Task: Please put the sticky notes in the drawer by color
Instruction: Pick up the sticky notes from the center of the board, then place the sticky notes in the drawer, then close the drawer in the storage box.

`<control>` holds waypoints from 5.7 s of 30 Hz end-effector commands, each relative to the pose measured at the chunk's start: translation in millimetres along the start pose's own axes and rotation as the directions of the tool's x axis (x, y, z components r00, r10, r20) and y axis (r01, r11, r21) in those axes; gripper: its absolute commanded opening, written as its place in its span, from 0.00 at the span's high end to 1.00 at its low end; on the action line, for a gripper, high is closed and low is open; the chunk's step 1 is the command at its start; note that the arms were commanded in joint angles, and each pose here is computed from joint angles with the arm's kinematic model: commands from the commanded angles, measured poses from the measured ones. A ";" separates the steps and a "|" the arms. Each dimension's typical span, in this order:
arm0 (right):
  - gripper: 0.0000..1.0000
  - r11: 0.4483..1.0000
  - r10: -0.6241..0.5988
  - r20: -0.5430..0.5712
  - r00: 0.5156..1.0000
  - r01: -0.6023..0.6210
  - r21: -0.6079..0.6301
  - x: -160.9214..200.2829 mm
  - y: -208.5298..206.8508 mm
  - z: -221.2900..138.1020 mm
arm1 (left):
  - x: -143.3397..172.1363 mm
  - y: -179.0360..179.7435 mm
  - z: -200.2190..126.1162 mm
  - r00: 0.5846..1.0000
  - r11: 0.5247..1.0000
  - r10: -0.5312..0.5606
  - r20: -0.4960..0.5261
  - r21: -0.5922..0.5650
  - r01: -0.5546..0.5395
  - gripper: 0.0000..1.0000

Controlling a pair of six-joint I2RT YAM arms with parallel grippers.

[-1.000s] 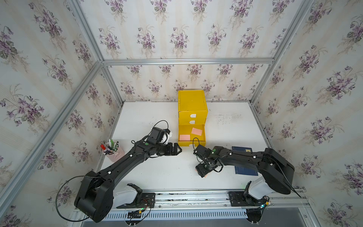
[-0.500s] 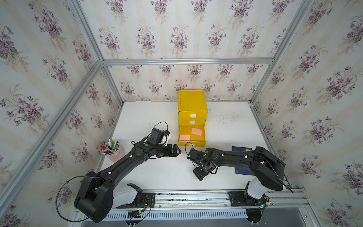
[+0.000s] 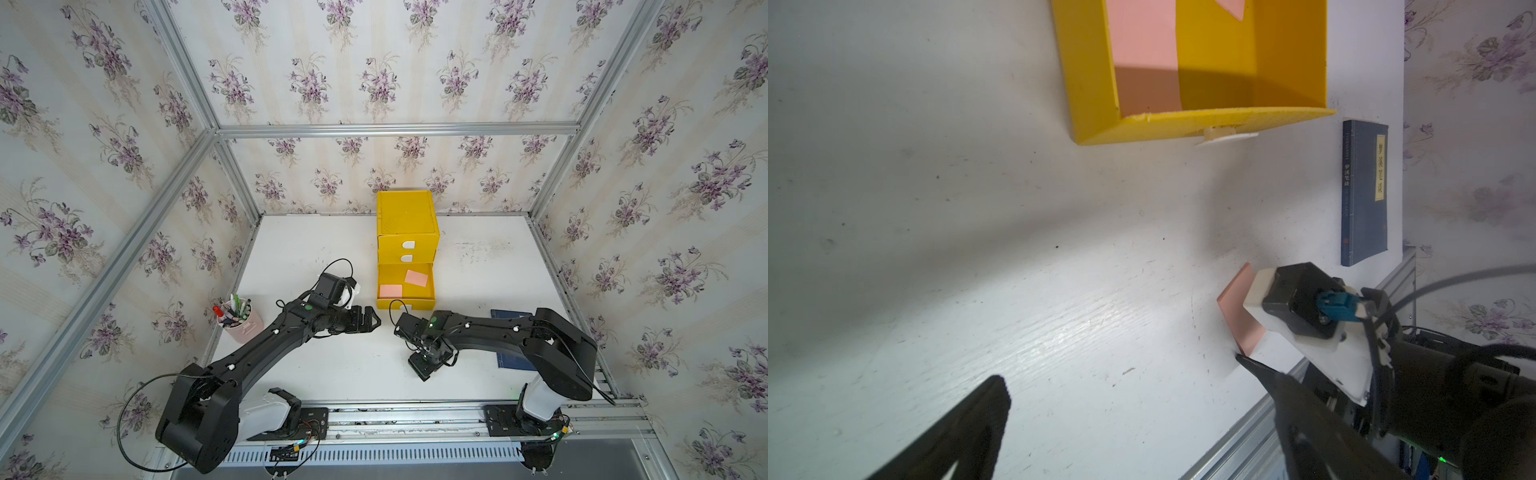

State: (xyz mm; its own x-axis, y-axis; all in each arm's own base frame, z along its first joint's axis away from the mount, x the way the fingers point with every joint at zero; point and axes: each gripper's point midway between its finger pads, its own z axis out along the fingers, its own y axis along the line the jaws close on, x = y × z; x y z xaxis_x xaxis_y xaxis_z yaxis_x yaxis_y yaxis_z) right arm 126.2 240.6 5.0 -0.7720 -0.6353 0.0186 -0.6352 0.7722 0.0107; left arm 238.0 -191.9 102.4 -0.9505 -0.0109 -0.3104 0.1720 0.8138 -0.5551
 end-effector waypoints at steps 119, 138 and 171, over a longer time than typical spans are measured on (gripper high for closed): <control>0.36 0.867 -0.498 0.533 0.684 0.381 0.321 -173.7 -114.4 -170.8 | -103.1 -48.5 -46.1 0.972 0.988 0.040 0.233 0.137 -0.073 0.02; 0.40 0.927 -0.204 0.722 0.662 0.368 -0.076 -150.1 -33.6 -79.0 | -274.9 -44.6 -17.7 0.963 0.990 0.137 0.233 -0.048 -0.130 0.26; 0.37 0.906 -0.420 0.726 0.545 0.206 0.369 -282.9 -100.2 -86.3 | -240.8 -32.4 -11.1 0.984 0.994 0.085 0.156 -0.087 -0.072 0.34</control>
State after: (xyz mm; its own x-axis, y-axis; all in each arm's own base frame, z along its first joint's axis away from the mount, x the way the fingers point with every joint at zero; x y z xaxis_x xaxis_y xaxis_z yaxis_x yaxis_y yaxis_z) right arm 405.4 340.4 61.8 -0.1872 -0.7158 -0.6727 -0.7660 0.5351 -0.3562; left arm 478.9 -223.5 219.7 -0.8312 -0.0578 -0.5529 0.2813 0.8141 -0.5080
